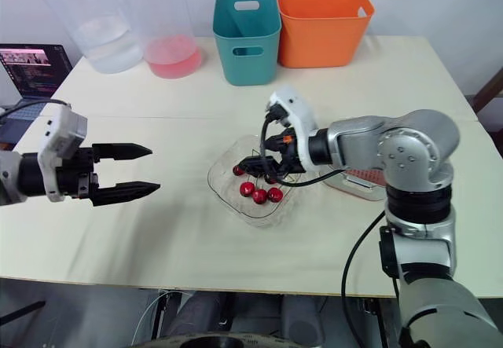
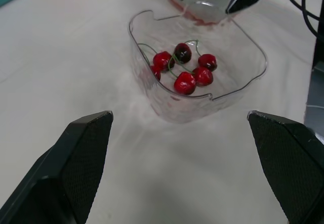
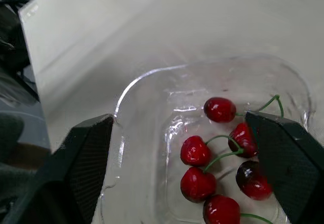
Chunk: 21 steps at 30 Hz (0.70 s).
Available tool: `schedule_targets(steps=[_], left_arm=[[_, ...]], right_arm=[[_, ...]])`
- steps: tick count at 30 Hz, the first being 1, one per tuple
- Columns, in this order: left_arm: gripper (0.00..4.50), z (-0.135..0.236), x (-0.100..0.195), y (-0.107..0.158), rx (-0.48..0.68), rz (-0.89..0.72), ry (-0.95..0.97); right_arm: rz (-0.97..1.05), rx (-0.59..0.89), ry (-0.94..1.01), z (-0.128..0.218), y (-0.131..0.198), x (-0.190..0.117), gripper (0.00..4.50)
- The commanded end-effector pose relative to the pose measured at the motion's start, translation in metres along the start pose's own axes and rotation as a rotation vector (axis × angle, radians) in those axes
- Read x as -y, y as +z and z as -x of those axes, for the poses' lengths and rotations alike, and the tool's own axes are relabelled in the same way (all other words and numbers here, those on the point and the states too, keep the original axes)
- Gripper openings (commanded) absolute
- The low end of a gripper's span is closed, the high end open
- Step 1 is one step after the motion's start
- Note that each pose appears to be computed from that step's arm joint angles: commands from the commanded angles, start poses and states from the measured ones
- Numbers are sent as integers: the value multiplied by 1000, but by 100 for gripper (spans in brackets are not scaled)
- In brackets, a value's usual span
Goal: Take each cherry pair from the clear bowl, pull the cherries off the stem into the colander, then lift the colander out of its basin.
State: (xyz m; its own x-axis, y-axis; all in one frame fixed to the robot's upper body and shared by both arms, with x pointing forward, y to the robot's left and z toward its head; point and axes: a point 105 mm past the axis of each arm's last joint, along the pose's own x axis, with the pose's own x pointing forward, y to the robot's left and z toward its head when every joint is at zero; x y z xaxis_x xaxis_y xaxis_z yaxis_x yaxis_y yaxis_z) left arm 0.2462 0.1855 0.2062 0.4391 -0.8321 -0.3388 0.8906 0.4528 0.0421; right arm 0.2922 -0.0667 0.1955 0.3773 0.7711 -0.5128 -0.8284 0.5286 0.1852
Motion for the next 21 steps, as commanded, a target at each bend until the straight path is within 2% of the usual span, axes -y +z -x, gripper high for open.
schedule_targets(steps=[1,12,21], left_arm=[[450,2,5,9,24,-51,16],[450,-12,14,16,58,-64,4],[450,-18,15,10,76,-60,7]], right_arm=[[58,-55,-69,-7,-6,1,287],[146,-156,-255,-32,-10,21,287],[223,-192,-306,-52,-9,25,287]])
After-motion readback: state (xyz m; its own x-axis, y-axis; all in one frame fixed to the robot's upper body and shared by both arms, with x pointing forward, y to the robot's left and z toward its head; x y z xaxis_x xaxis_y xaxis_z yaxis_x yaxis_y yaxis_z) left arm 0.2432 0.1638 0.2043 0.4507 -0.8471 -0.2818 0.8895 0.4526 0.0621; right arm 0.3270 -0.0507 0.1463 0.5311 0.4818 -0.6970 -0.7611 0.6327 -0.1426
